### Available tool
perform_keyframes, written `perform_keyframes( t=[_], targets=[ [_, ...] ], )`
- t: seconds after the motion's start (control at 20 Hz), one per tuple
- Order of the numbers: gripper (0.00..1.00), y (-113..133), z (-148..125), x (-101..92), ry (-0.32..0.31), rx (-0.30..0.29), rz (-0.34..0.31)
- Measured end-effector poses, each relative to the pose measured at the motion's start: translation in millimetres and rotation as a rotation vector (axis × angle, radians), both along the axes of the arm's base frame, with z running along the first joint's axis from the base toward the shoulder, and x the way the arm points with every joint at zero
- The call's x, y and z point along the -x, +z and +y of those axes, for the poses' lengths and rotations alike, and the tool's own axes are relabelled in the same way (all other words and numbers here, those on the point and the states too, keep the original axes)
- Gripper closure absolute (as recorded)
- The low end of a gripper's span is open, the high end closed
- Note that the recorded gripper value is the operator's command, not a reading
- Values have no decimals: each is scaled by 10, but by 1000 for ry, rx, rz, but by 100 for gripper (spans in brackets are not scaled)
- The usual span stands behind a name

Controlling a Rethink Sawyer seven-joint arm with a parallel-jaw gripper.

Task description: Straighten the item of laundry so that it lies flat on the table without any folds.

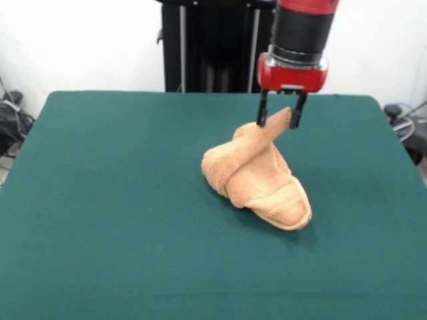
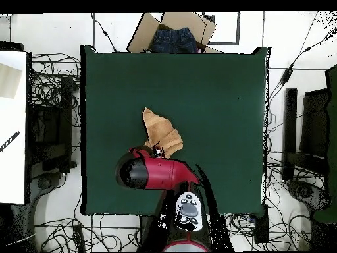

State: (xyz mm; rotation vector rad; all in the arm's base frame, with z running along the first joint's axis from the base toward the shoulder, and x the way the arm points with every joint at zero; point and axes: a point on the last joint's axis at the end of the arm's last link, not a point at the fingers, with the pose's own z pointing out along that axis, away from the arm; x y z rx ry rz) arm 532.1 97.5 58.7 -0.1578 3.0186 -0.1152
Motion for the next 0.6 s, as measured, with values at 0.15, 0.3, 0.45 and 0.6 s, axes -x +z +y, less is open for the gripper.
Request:
perform_keyframes(
  t=[0.15, 0.3, 0.45, 0.6],
  targets=[
    [0, -17, -21, -15, -5, -5, 1],
    [0, -74, -104, -83, -25, -21, 2],
    [0, -183, -293, -195, -61, -49, 5],
    [0, -258, -431, -241, -77, -59, 7]
  ],
)
